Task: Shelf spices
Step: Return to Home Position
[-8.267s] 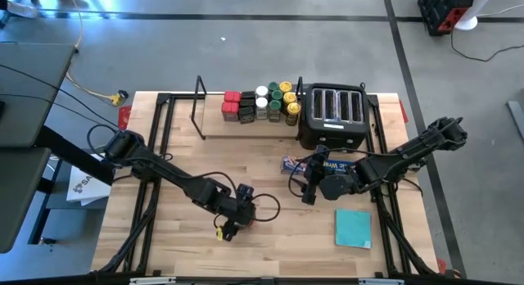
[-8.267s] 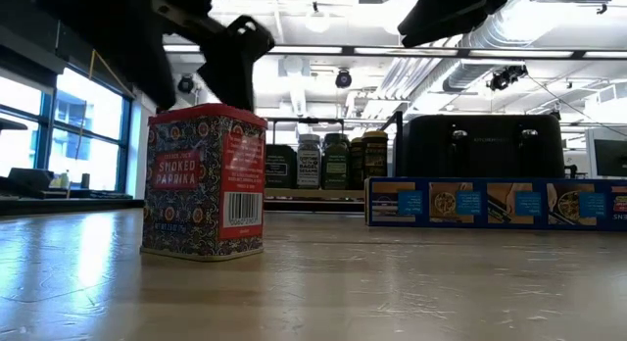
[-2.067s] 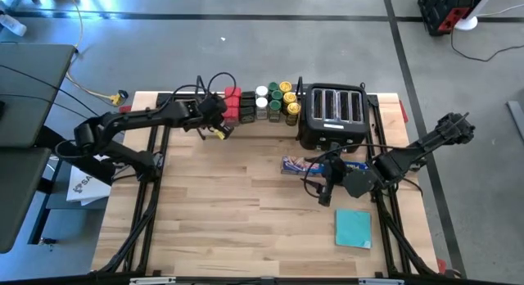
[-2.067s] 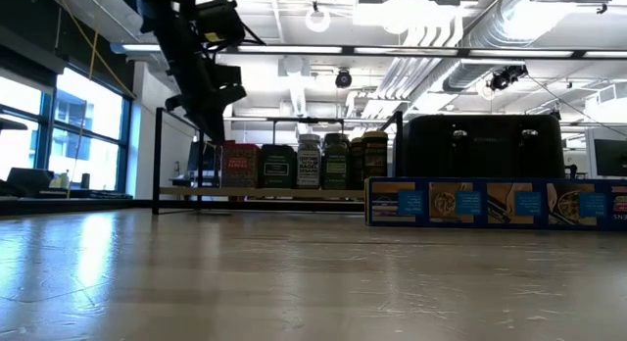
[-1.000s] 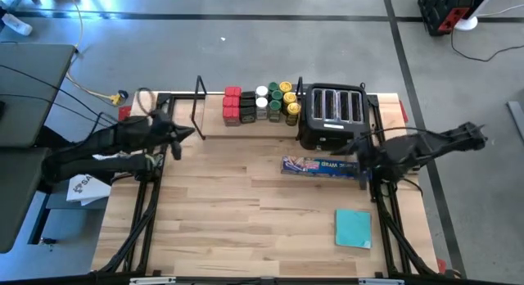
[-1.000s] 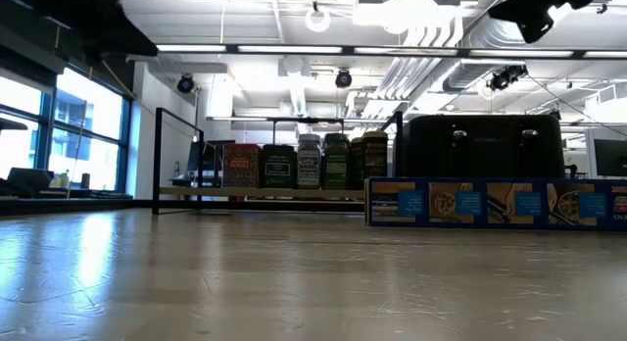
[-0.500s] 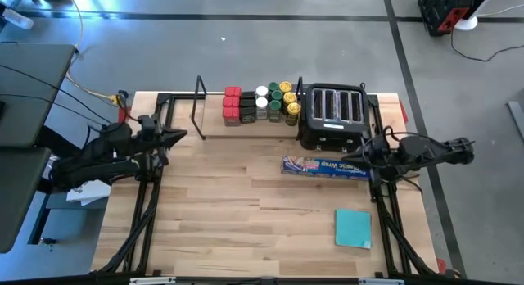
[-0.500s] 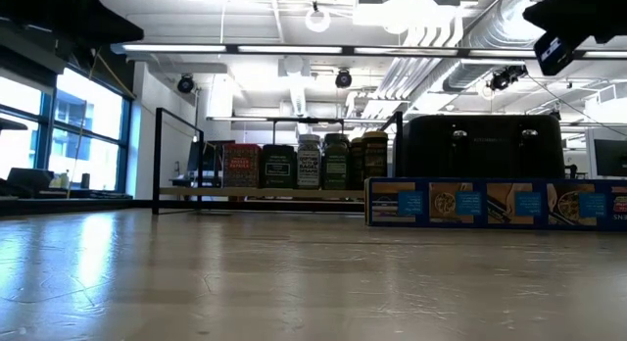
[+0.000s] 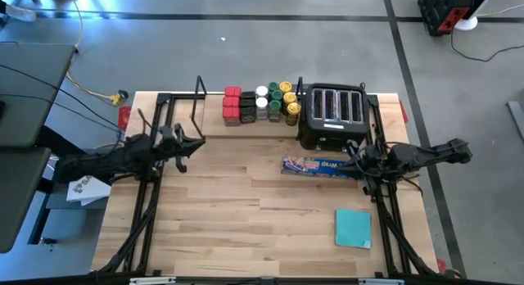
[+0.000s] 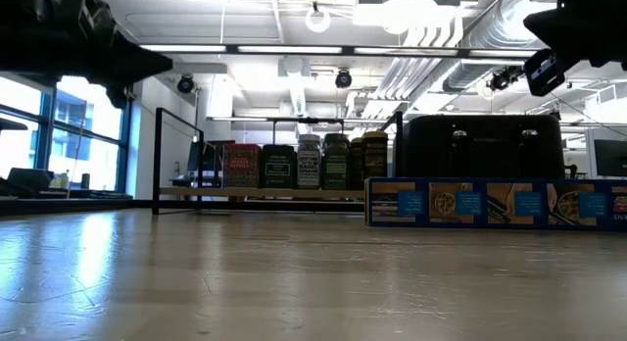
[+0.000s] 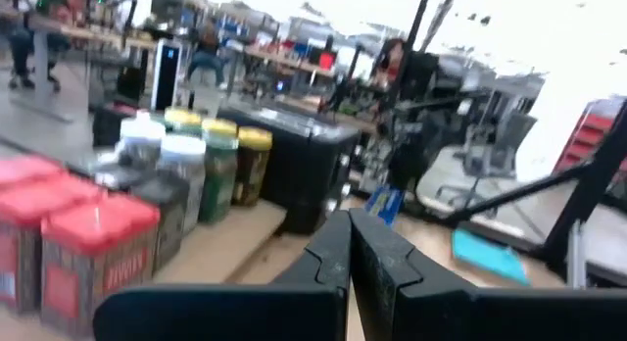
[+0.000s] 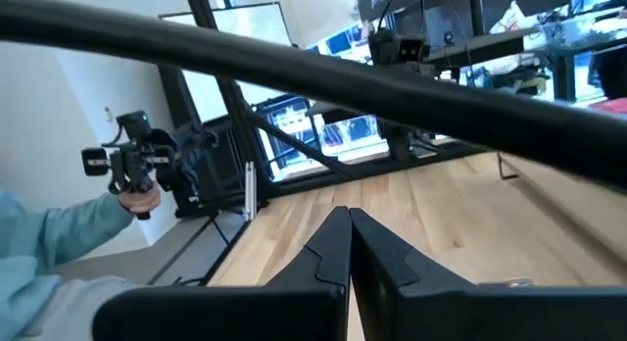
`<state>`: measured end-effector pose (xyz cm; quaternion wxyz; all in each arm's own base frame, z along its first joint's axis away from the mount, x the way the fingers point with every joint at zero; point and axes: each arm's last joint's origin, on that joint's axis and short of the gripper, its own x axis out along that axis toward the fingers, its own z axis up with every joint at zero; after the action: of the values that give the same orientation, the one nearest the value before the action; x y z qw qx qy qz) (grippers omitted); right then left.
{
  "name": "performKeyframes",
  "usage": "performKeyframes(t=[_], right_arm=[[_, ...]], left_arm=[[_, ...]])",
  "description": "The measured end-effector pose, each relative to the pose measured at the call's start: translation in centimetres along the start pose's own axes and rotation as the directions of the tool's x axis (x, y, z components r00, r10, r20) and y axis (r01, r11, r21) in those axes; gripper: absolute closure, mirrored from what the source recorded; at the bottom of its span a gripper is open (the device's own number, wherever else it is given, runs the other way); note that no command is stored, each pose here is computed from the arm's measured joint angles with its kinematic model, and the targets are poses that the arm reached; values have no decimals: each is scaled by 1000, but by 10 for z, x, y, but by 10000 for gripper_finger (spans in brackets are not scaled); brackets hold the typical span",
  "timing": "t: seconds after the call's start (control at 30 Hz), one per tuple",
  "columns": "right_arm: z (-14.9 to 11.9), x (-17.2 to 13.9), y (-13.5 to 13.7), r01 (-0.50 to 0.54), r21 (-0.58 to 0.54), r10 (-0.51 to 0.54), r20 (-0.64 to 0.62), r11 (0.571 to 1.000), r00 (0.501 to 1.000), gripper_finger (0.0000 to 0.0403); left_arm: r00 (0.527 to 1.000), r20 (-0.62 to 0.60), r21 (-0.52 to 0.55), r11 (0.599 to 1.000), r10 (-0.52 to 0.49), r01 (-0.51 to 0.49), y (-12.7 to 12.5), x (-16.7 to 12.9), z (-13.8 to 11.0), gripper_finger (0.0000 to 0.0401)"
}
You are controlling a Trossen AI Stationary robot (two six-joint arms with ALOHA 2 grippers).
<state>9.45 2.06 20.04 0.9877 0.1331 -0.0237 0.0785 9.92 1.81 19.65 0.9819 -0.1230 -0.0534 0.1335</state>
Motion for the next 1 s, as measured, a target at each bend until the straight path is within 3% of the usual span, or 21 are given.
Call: performKeyframes(t=[0.4, 0.73, 1.0], right_arm=[[-20, 4, -3, -23, -73, 28, 61, 997, 998, 403], [-22, 4, -4, -18, -97, 23, 44, 995, 999, 403], [-30, 4, -8, 49, -79, -51, -34, 996, 998, 403]], left_arm=[[1000, -10, 36, 999, 29, -28, -11, 0, -26, 401], [998, -66, 76, 997, 17, -12, -15, -2, -32, 401], [990, -105, 88, 992, 97, -87, -11, -2, -38, 401]])
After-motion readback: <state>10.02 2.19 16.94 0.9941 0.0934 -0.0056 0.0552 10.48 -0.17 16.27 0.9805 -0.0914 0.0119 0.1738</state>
